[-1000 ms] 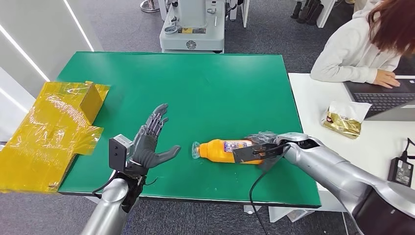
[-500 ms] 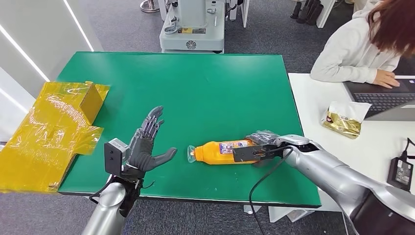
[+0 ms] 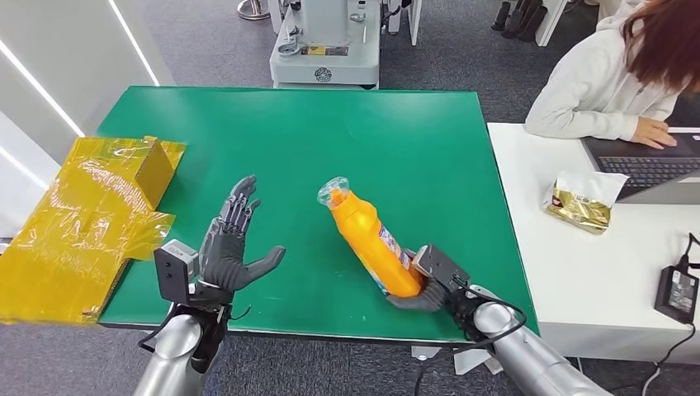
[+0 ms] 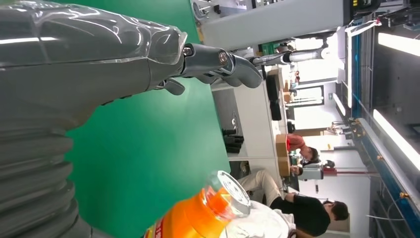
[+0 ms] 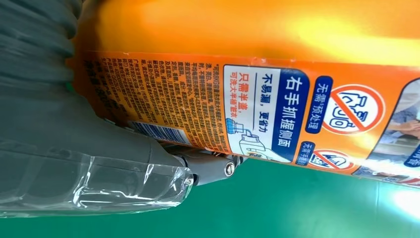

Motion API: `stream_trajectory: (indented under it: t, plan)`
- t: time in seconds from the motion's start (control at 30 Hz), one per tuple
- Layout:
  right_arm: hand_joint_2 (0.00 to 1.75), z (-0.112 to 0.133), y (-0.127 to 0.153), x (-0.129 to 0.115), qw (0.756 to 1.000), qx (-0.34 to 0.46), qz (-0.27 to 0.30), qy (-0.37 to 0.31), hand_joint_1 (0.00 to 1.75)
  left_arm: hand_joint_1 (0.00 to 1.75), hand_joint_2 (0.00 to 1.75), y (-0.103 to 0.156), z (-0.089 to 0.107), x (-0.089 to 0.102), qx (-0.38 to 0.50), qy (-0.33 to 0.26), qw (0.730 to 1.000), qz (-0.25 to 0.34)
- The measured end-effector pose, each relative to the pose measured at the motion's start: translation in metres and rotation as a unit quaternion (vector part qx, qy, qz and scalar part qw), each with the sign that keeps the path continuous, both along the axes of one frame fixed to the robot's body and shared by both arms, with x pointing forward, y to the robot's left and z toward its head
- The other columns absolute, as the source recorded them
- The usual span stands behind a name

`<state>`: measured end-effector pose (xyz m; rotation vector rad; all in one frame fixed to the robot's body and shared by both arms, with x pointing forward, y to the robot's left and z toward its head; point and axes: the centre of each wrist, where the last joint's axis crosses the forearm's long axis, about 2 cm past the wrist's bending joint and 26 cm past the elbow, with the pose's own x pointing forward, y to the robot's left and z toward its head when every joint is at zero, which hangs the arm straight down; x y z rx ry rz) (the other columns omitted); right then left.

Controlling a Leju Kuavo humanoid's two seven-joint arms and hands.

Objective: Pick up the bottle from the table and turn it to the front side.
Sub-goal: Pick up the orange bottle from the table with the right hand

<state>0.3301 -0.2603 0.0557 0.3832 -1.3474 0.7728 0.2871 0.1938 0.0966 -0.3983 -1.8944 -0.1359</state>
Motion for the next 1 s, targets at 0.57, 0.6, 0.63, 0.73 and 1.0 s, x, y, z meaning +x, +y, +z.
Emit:
stream_trajectory:
  t: [0.57, 0.6, 0.63, 0.73, 1.0]
  plan:
    - [1.75, 0.003, 0.082, -0.058, 0.974, 0.205, -0.092, -0.028, 1.75, 0.00, 1.75, 0.007, -0.001, -0.030, -0.014, 0.028, 0.999, 0.009]
    - [1.75, 0.007, 0.083, -0.055, 0.973, 0.208, -0.090, -0.039, 1.75, 0.00, 1.75, 0.008, -0.001, -0.028, -0.020, 0.036, 0.999, -0.006]
    - [1.75, 0.012, 0.085, -0.051, 0.973, 0.210, -0.086, -0.049, 1.75, 0.00, 1.75, 0.009, -0.001, -0.026, -0.028, 0.044, 0.998, -0.021]
    - [1.75, 0.027, 0.094, -0.038, 0.971, 0.215, -0.074, -0.078, 1.75, 0.00, 1.75, 0.013, 0.000, -0.013, -0.053, 0.066, 0.995, -0.060]
    - [1.75, 0.062, 0.105, -0.005, 0.967, 0.206, -0.064, -0.132, 1.75, 0.00, 1.75, 0.023, 0.008, 0.039, -0.043, 0.103, 0.988, -0.105]
